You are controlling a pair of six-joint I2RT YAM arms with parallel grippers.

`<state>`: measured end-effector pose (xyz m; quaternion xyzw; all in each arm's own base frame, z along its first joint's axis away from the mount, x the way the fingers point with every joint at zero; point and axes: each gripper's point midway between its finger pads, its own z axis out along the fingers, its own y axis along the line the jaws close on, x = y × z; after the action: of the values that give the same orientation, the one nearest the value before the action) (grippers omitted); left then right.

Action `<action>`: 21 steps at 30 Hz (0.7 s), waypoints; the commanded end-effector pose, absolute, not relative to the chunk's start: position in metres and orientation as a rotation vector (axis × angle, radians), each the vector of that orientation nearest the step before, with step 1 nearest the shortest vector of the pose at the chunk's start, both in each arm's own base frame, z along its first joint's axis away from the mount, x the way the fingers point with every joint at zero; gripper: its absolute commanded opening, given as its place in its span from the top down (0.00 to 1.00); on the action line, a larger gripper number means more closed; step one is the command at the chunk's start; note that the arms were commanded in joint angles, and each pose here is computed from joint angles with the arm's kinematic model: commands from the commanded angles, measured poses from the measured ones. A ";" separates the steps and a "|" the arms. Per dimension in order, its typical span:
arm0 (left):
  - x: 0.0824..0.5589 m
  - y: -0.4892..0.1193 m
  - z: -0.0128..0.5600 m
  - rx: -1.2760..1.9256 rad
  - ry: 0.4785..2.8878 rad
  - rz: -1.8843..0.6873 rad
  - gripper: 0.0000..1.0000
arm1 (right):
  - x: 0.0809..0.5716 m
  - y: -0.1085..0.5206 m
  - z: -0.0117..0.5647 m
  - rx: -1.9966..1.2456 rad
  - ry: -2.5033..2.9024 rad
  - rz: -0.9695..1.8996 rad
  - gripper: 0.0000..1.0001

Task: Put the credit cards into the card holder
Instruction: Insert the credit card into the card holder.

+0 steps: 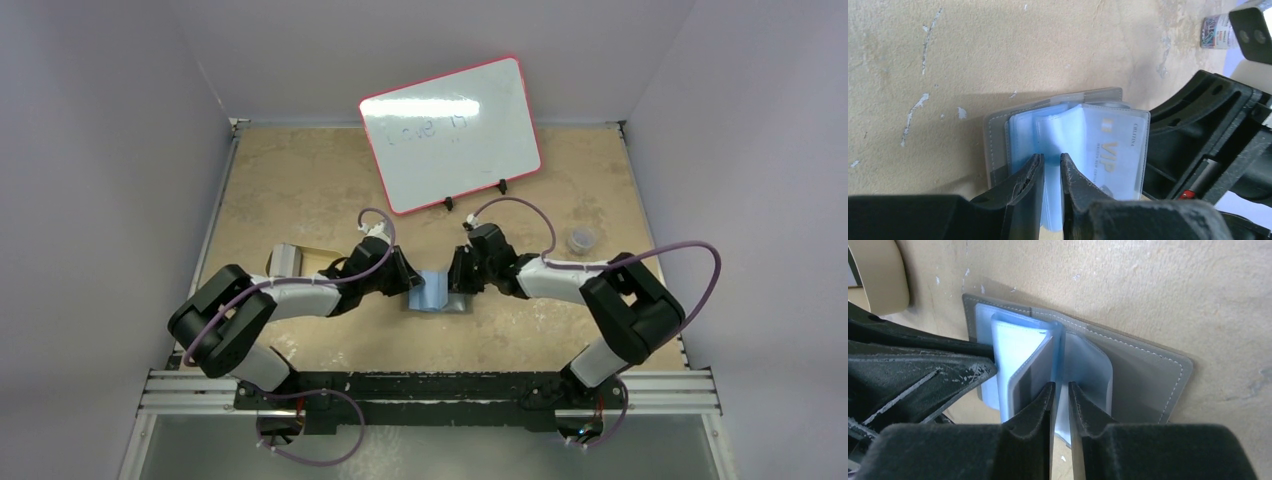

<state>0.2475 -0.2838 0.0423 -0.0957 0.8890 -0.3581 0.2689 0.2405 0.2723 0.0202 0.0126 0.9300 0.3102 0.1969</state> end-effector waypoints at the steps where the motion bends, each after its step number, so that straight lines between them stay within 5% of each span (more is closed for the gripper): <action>1: 0.258 -0.286 0.051 -0.217 2.367 -0.928 0.83 | 0.235 0.260 0.025 0.051 2.620 0.796 0.81; 21: 0.260 -0.283 0.048 -0.213 2.387 -0.879 0.83 | 0.255 0.260 0.105 0.076 2.447 0.810 0.62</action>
<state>0.2492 -0.2759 0.0333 -0.0912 0.9036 -0.3220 0.2674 0.2467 0.2553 0.0801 0.0282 0.9215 0.2939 0.2524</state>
